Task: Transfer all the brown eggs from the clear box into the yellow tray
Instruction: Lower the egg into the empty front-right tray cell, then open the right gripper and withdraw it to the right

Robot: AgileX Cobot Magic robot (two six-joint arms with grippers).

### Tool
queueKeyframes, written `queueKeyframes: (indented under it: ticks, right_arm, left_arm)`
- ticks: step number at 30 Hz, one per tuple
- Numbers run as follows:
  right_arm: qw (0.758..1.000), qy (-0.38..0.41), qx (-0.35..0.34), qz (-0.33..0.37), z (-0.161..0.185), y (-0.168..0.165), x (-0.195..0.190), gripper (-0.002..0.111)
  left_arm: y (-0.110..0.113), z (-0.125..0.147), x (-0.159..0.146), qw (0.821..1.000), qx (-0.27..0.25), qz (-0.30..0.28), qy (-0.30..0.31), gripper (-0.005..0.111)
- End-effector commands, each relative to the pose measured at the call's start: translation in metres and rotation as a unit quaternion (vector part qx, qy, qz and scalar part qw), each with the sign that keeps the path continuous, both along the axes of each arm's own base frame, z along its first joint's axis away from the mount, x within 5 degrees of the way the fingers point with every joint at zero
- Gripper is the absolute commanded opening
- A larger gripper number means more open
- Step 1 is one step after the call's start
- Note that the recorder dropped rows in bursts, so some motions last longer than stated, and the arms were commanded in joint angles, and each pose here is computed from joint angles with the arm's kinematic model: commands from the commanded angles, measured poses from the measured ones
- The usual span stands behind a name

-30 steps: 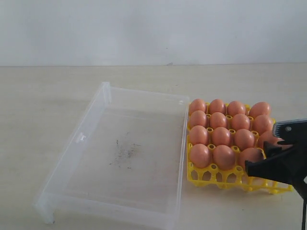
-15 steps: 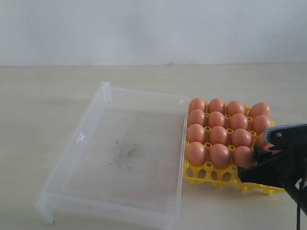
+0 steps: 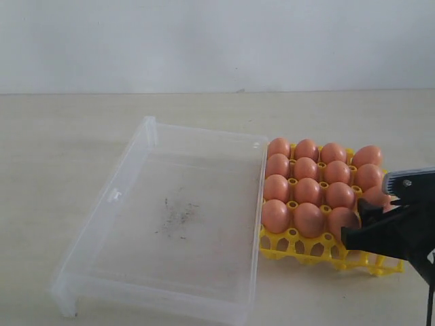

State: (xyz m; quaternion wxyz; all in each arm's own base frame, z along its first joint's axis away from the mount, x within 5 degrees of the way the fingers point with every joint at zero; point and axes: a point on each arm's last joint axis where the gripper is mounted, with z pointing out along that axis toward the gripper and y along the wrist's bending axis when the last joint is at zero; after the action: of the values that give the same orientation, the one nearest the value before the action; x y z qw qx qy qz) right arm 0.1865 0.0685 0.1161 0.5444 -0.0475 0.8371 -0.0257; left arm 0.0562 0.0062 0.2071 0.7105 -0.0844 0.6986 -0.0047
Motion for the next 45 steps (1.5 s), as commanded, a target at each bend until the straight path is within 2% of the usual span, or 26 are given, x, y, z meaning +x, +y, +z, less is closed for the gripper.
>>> queueKeyframes:
  ticks: [1, 4, 6, 7, 8, 10, 13, 15, 18, 22, 29, 45]
  right_arm:
    - [1.0, -0.027, 0.015, -0.001, 0.015, -0.007, -0.01, 0.063]
    - [0.999, -0.042, 0.034, 0.0, 0.025, -0.012, -0.018, 0.062]
    - [0.998, -0.044, 0.044, 0.012, 0.03, -0.013, -0.024, 0.052]
    - [0.998, -0.042, 0.047, 0.025, 0.031, -0.012, -0.026, 0.045]
    - [0.997, -0.044, 0.052, 0.045, 0.034, -0.009, -0.028, 0.033]
    - [0.991, -0.053, 0.055, 0.108, 0.041, 0.0, -0.032, 0.001]
    - [0.967, -0.095, 0.075, 0.226, 0.057, 0.017, -0.042, 0.001]
    - [0.939, -0.128, 0.097, 0.304, 0.069, 0.028, -0.053, 0.001]
    - [0.915, -0.159, 0.112, 0.355, 0.081, 0.032, -0.063, 0.001]
    - [0.921, -0.135, 0.122, 0.345, 0.081, 0.03, -0.066, 0.001]
    - [0.928, -0.056, 0.205, 0.307, 0.074, 0.028, -0.066, 0.001]
    - [0.929, -0.053, 0.205, 0.305, 0.073, 0.028, -0.066, 0.001]
  left_arm:
    - [0.0, -0.001, 0.0, 1.0, -0.009, -0.001, -0.002, 0.004]
    - [0.0, -0.001, 0.0, 1.0, -0.009, -0.001, -0.002, 0.004]
    - [0.0, -0.001, 0.0, 1.0, -0.009, -0.001, -0.002, 0.004]
    - [0.0, -0.001, 0.0, 1.0, -0.009, -0.001, -0.002, 0.004]
    - [0.0, -0.001, 0.0, 1.0, -0.009, -0.001, -0.002, 0.004]
    - [0.0, -0.001, 0.0, 1.0, -0.009, -0.001, -0.002, 0.004]
    - [0.0, -0.001, 0.0, 1.0, -0.009, -0.001, -0.002, 0.004]
    - [0.0, -0.001, 0.0, 1.0, -0.009, -0.001, -0.002, 0.004]
    - [0.0, -0.001, 0.0, 1.0, -0.009, -0.001, -0.002, 0.004]
    - [0.0, -0.001, 0.0, 1.0, -0.009, -0.001, -0.002, 0.004]
    - [0.0, -0.001, 0.0, 1.0, -0.009, -0.001, -0.002, 0.004]
    - [0.0, -0.001, 0.0, 1.0, -0.009, -0.001, -0.002, 0.004]
